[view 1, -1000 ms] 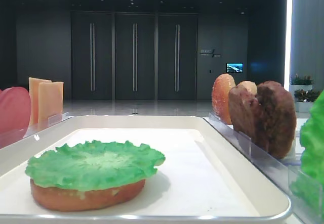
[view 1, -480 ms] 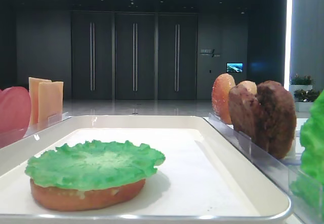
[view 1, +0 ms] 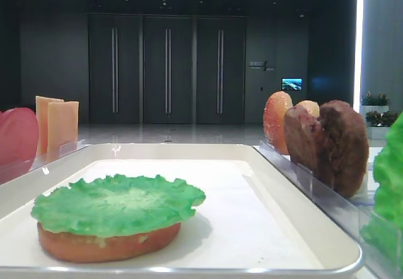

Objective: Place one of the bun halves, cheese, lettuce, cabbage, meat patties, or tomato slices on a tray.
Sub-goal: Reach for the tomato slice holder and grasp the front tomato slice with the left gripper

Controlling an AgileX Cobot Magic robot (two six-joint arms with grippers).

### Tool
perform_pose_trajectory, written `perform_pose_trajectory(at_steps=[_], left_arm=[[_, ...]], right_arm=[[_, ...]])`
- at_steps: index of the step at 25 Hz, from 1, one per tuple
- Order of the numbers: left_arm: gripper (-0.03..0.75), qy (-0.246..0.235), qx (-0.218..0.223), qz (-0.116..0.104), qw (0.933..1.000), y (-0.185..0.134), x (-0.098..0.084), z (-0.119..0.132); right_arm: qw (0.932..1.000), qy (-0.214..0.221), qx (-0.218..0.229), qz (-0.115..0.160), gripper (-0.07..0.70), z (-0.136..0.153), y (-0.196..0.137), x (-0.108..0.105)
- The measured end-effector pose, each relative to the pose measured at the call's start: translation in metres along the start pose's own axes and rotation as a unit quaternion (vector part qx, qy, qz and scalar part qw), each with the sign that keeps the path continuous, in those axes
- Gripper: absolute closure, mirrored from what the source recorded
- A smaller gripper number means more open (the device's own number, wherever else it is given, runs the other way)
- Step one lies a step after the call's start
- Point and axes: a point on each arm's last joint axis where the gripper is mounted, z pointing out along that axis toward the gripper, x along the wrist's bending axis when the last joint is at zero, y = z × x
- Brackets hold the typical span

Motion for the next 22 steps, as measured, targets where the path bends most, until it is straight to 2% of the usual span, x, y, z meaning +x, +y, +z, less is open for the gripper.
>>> perform_pose_trajectory(at_steps=[6, 8, 11, 16, 19, 22], left_arm=[[0.389, -0.001, -0.002, 0.002, 1.0000, 0.002, -0.002, 0.001], [0.389, 0.008, -0.003, 0.022, 0.9997, 0.001, -0.007, 0.000], [0.389, 0.015, -0.012, 0.048, 0.9986, -0.003, -0.031, -0.004], [0.386, -0.009, -0.017, 0.080, 0.9966, -0.022, -0.087, -0.010], [0.386, -0.022, -0.018, 0.088, 0.9957, -0.033, -0.110, -0.014], [0.384, -0.030, -0.016, 0.080, 0.9962, -0.036, -0.116, -0.016]], right_arm=[[1.0000, 0.000, 0.000, 0.000, 0.365, 0.000, 0.000, 0.000], [1.0000, 0.000, 0.000, 0.000, 0.365, 0.000, 0.000, 0.000], [1.0000, 0.000, 0.000, 0.000, 0.365, 0.000, 0.000, 0.000], [1.0000, 0.000, 0.000, 0.000, 0.365, 0.000, 0.000, 0.000], [1.0000, 0.000, 0.000, 0.000, 0.365, 0.000, 0.000, 0.000], [1.0000, 0.000, 0.000, 0.000, 0.365, 0.000, 0.000, 0.000]])
